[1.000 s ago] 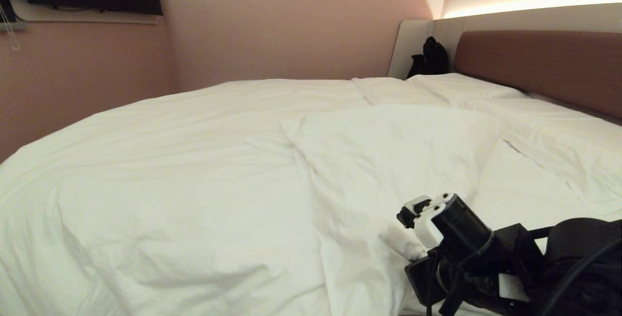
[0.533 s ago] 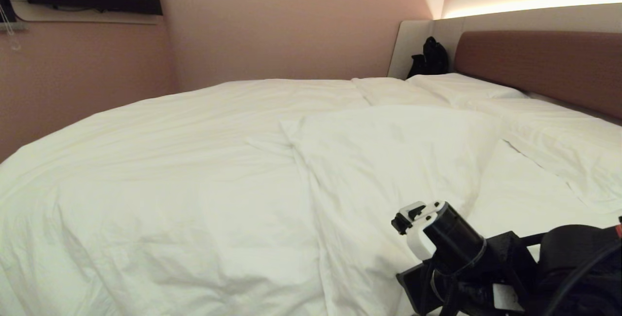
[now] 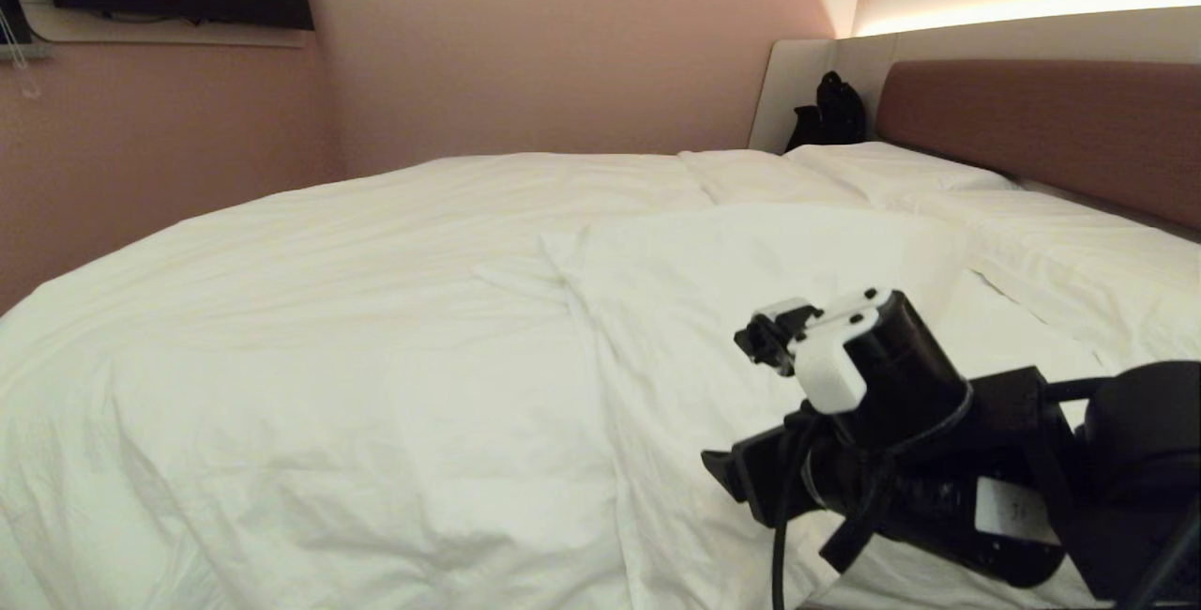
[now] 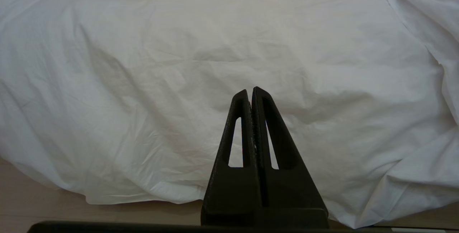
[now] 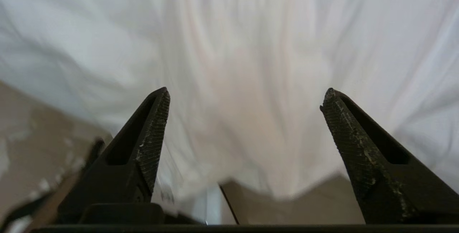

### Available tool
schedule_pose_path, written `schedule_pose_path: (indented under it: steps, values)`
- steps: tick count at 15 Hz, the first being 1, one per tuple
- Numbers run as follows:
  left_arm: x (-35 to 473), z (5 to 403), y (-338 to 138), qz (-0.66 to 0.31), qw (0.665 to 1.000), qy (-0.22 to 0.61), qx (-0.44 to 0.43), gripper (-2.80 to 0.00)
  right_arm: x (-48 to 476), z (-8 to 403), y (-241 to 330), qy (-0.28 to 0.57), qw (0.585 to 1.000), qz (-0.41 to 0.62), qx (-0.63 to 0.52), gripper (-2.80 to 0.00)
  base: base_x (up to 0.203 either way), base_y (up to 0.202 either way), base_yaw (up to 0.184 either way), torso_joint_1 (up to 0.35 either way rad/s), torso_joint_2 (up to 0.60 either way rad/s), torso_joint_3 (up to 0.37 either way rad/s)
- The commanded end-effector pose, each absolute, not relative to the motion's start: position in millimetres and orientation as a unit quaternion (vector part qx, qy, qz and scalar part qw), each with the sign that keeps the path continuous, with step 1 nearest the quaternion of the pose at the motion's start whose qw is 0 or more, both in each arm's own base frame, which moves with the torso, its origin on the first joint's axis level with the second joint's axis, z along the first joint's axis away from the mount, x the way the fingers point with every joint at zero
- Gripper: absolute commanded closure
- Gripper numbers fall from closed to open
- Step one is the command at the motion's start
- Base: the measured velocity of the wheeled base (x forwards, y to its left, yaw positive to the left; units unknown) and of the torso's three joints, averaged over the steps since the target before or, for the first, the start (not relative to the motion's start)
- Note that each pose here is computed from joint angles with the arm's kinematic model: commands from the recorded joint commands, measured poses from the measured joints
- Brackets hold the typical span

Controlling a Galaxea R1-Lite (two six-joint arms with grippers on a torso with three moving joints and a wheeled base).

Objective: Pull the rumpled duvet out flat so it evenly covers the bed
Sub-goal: Flatten the corners of the folded blanket

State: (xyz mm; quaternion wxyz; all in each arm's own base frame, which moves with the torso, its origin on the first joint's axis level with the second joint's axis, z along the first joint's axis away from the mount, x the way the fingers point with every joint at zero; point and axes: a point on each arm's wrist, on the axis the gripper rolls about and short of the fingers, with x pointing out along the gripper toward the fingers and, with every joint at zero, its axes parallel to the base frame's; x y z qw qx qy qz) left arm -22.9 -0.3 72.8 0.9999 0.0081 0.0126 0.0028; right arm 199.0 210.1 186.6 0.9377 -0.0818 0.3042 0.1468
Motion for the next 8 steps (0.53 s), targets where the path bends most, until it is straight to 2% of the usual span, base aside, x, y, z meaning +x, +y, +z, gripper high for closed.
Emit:
schedule_pose_path:
  steps: [1,2,6,8]
  values:
    - [-23,73,0,0.003,1.0,0.013,0.008,0.0,223,203,228,0.274,0.948,0.147,-0.068,-2.8,0.0,0.0,0.0,0.0,0.0,0.0]
    - [-23,73,0,0.003,1.0,0.013,0.008,0.0,230,209,232,0.265,0.951,0.146,-0.062,0.0,0.0,0.0,0.0,0.0,0.0,0.0]
    - [-23,73,0,0.003,1.0,0.013,0.008,0.0,260,238,247,0.216,0.966,0.142,-0.029,0.0,0.0,0.0,0.0,0.0,0.0,0.0]
    - [-23,73,0,0.003,1.0,0.013,0.008,0.0,275,234,254,0.213,0.966,0.138,-0.043,0.0,0.0,0.0,0.0,0.0,0.0,0.0]
